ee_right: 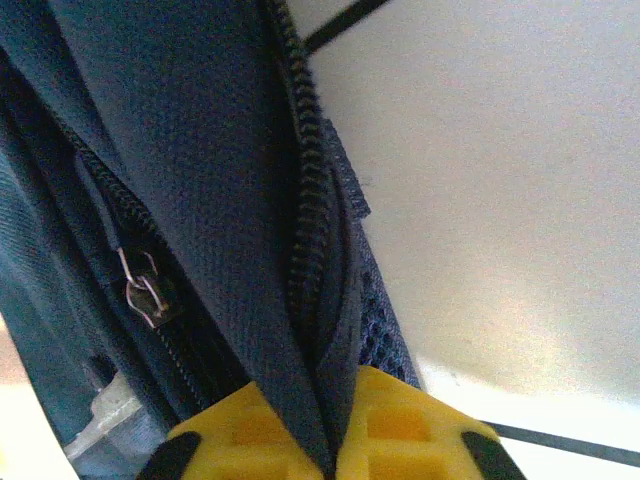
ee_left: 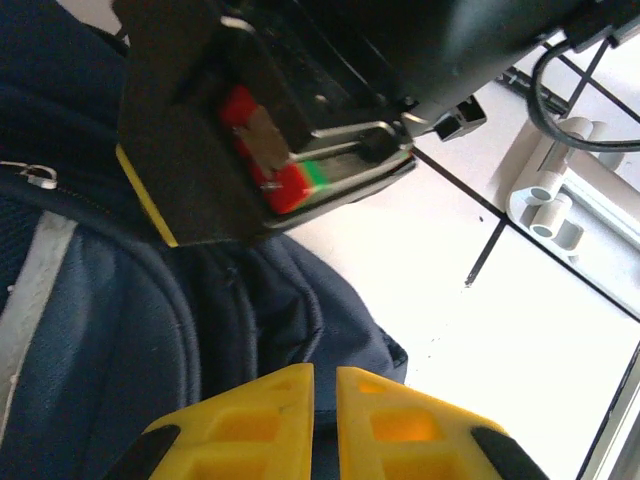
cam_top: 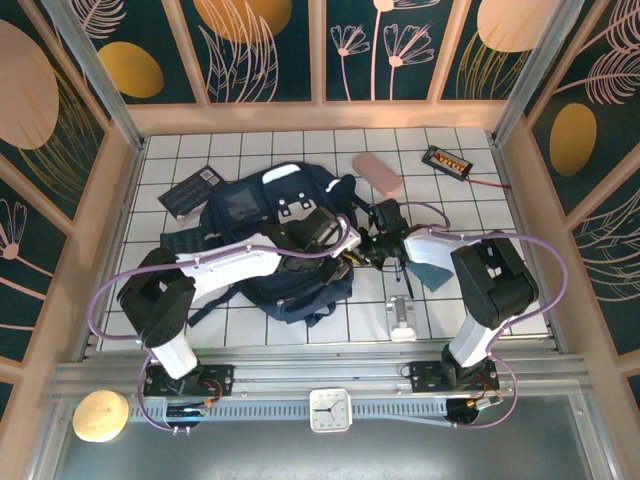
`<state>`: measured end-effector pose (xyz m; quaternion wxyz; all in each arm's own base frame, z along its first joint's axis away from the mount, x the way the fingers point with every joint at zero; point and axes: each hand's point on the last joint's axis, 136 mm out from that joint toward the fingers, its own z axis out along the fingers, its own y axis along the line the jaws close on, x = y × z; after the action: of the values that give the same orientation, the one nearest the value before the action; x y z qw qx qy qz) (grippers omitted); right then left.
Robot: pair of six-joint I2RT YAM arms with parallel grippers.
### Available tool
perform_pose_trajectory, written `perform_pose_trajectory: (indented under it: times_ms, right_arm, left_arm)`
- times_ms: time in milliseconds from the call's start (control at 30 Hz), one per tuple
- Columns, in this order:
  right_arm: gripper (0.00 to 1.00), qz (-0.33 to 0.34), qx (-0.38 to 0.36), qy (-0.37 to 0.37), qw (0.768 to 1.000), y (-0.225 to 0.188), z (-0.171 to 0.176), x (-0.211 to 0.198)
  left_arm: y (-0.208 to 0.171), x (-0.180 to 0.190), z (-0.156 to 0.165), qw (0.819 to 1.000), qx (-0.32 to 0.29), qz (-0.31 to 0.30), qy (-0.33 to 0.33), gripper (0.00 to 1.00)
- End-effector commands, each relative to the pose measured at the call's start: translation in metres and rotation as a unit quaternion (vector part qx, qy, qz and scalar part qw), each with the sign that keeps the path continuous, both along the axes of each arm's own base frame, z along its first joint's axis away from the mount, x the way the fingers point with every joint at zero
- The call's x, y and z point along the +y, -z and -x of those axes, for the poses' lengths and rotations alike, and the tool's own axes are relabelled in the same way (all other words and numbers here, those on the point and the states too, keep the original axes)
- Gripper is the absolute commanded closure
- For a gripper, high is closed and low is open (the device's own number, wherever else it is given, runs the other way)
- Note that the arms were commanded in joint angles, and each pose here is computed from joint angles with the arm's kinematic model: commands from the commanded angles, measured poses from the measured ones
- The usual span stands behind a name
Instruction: Pack books, pencil case, and school supplies into a backpack
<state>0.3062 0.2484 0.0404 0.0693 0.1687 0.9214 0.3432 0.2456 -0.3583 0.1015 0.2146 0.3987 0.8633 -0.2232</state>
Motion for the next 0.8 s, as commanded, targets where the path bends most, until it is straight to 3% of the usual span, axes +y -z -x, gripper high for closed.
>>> perform_pose_trajectory:
  times_ms: [0,100,233,333,500,633,767]
  right_arm:
    - [1.0,0.019,-0.048,0.043,0.998,-0.023,-0.028,-0.004]
    - [1.0,0.019,-0.068,0.05,0.996,-0.053,-0.039,-0.006]
    - [1.0,0.009,-0.081,0.063,0.995,-0.091,-0.051,-0.017]
    - [1.0,-0.003,-0.08,0.063,0.995,-0.106,-0.061,-0.023]
    - [1.0,0.009,-0.077,0.051,0.996,-0.111,-0.069,-0.028]
    - [1.0,0.01,-0.07,0.051,0.996,-0.109,-0.07,-0.031]
    - [1.0,0.01,-0.067,0.047,0.997,-0.109,-0.066,-0.031]
  left_arm:
    - [-0.033,0.008,-0.002,0.999,-0.031,0.019,-0.024,0.71]
    - [-0.067,0.039,-0.013,0.993,-0.069,0.015,-0.095,0.43]
    - [-0.09,0.099,-0.009,0.975,-0.077,0.025,-0.205,0.26]
    - [-0.062,0.123,0.016,0.973,-0.03,0.014,-0.229,0.26]
    - [-0.007,0.128,0.049,0.967,0.07,0.017,-0.245,0.3]
    - [0.013,0.119,0.056,0.96,0.109,0.047,-0.255,0.31]
    - [0.024,0.118,0.049,0.953,0.112,0.038,-0.279,0.34]
